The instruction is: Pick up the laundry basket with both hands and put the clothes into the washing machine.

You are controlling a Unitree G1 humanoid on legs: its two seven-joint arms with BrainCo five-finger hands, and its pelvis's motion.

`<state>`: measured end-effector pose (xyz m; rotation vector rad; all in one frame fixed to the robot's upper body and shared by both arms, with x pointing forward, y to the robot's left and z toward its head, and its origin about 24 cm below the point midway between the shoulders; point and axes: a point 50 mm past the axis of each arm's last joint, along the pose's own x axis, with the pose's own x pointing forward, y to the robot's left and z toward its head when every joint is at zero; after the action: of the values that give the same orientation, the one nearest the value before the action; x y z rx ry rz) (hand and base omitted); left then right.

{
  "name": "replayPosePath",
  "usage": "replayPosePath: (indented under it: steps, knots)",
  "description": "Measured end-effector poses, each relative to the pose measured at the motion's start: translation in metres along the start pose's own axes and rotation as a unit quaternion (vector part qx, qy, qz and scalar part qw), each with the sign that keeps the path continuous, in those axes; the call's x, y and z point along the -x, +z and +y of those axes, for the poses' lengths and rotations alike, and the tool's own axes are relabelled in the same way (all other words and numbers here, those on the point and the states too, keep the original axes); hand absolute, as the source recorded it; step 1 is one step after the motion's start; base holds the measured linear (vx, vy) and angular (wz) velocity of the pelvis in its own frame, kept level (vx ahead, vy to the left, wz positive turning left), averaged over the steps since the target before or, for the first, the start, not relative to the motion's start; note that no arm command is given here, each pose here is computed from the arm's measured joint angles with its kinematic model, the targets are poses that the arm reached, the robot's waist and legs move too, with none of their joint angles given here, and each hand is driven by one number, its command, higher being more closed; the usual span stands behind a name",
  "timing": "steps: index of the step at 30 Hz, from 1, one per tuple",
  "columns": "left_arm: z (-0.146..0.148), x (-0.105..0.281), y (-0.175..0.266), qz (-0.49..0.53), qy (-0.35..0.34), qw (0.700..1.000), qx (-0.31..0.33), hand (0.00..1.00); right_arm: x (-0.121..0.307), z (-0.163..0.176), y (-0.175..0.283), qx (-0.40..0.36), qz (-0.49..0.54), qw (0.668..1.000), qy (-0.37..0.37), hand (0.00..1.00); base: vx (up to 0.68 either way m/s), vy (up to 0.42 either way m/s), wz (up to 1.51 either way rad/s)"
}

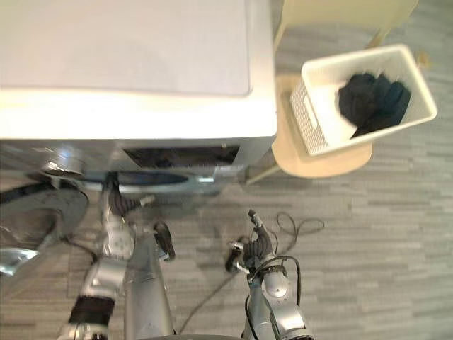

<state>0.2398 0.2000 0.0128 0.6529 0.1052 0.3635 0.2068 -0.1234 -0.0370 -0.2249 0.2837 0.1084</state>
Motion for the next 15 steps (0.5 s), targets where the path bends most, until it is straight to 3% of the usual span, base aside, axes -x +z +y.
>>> replayPosePath:
  steps: [4, 7, 8, 11, 15]
  knots:
    - [-0.030, 0.036, -0.029, 0.062, -0.095, 0.993, 0.034, 0.00, 0.007, 0.001, -0.031, 0.021, 0.068, 0.997, 0.020, 0.00, 0.15, -0.028, 0.13]
    - [-0.061, 0.064, -0.065, 0.148, -0.187, 0.971, 0.034, 0.00, 0.020, 0.005, -0.073, 0.033, 0.160, 0.986, 0.042, 0.00, 0.16, -0.056, 0.28]
    - [-0.072, 0.085, -0.093, 0.219, -0.223, 0.949, 0.032, 0.00, 0.029, 0.006, -0.097, 0.048, 0.220, 0.972, 0.061, 0.00, 0.13, -0.042, 0.28]
    - [-0.071, 0.104, -0.125, 0.317, -0.214, 0.922, 0.061, 0.00, 0.031, 0.003, -0.112, 0.063, 0.261, 0.961, 0.071, 0.00, 0.10, -0.056, 0.50]
    - [-0.067, 0.105, -0.136, 0.364, -0.183, 0.908, 0.101, 0.00, 0.033, -0.018, -0.126, 0.063, 0.302, 0.950, 0.042, 0.00, 0.02, -0.109, 0.71]
